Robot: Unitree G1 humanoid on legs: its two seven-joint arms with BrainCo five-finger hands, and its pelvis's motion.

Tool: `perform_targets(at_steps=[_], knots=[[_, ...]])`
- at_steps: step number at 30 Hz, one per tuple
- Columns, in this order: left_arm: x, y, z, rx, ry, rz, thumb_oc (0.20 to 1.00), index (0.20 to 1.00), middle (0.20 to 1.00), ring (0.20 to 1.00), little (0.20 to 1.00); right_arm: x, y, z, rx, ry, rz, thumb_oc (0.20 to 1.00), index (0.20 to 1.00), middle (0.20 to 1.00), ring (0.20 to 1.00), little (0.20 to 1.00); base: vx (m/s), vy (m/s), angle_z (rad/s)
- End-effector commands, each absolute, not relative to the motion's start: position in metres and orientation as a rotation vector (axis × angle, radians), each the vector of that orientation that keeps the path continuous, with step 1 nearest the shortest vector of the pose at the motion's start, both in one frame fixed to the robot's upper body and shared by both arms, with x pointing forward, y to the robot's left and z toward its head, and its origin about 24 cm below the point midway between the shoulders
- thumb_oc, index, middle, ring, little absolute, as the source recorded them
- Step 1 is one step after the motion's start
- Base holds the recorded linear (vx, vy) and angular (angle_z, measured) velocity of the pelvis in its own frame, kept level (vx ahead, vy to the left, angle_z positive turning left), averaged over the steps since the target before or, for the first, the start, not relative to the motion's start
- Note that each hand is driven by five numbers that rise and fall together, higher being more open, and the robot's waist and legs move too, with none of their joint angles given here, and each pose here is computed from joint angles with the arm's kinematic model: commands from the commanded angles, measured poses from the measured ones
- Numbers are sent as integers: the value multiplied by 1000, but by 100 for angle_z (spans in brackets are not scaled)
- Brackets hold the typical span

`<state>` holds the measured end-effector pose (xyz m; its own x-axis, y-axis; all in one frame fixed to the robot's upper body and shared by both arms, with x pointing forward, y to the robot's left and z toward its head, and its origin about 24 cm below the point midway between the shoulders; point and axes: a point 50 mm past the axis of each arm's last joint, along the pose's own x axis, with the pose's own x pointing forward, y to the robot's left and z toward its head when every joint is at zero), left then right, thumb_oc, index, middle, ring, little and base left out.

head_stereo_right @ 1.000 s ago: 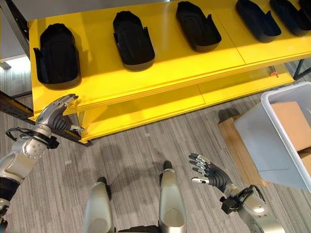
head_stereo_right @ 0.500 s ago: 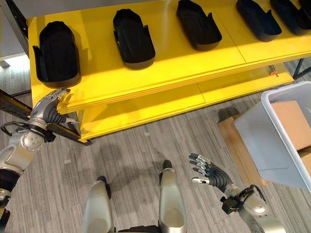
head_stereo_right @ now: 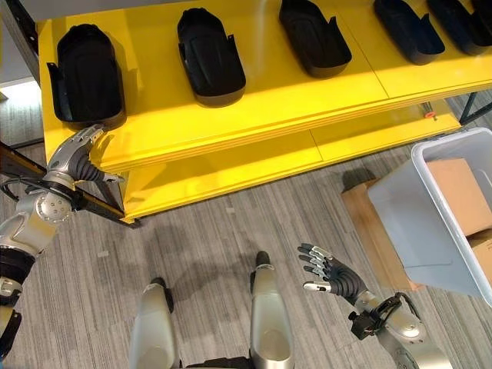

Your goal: Move parts from the plastic box to the shelf.

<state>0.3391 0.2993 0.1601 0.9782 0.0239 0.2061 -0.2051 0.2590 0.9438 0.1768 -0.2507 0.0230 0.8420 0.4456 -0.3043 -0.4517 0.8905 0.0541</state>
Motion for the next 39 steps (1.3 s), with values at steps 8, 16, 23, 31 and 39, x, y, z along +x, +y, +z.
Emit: perform_targets(at_steps=[8, 16, 23, 31, 39], knots=[[342, 309, 159, 1316, -130, 200, 1000, 1000, 1000, 1000, 1000, 172, -256, 26, -19, 312, 479, 1000, 1000, 1000, 1000, 1000, 0, 0, 0], [342, 308, 164, 1314, -147, 204, 1000, 1000, 1000, 1000, 1000, 172, -256, 26, -16, 310, 478, 1000, 1000, 1000, 1000, 1000, 0, 0, 0], [343, 306, 173, 1308, -182, 215, 1000, 1000, 1000, 1000, 1000, 172, -257, 26, -19, 312, 480, 1000, 1000, 1000, 1000, 1000, 0, 0, 0], [343, 306, 173, 1309, -189, 212, 1000, 1000, 1000, 1000, 1000, 172, -257, 27, -14, 309, 479, 1000, 1000, 1000, 1000, 1000, 0, 0, 0], [329, 283, 154, 1219, -233, 75, 1000, 1000, 1000, 1000, 1000, 173, -253, 25, 8, 301, 473, 1000, 1000, 1000, 1000, 1000, 4, -4, 0]])
